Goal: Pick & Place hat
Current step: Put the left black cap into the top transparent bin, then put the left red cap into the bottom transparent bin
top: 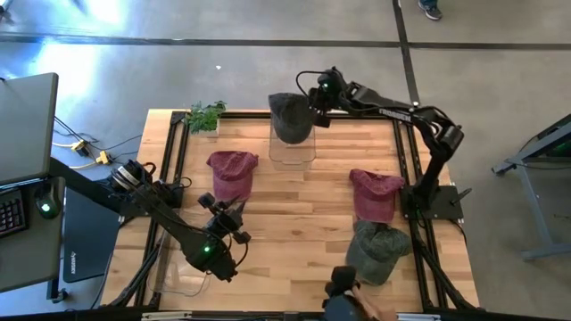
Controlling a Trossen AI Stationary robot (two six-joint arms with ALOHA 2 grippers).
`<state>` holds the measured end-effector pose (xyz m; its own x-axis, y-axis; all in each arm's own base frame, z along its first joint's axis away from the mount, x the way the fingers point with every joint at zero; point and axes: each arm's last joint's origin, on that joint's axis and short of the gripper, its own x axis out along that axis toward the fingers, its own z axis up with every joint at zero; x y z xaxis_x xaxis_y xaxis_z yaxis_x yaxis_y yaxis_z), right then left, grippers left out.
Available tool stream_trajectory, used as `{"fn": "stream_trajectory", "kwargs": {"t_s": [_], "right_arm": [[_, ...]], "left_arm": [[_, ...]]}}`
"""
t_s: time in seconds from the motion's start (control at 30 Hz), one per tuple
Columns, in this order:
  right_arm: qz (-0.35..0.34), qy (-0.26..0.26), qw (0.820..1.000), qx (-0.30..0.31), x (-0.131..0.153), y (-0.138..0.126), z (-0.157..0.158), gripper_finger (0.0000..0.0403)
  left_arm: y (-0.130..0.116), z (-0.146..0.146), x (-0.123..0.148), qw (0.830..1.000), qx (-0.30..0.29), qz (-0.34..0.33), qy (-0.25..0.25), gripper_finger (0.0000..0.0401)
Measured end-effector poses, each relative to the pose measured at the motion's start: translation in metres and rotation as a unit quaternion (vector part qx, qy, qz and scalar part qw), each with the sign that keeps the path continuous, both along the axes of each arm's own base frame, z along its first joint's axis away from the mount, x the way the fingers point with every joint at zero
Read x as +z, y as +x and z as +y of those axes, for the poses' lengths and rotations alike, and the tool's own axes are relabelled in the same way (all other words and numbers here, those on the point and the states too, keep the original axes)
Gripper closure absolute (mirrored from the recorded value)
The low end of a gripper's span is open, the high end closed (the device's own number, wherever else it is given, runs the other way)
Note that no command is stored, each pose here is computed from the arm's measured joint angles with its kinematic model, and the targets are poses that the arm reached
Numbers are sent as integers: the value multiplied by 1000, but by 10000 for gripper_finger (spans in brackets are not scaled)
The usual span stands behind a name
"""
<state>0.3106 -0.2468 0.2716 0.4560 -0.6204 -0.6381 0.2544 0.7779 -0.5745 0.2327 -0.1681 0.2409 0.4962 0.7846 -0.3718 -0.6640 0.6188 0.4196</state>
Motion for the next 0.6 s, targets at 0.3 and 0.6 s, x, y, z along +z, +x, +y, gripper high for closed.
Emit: {"fn": "stream_trajectory", "kwargs": {"t_s": [0.3,0.6], "right_arm": [[-66,45,996,-34,45,-1,74,400],[-189,124,960,163,-25,-2,201,400]], "left_arm": [[27,40,22,984,114,87,-105,287],[43,123,47,952,131,198,-193,331]]}}
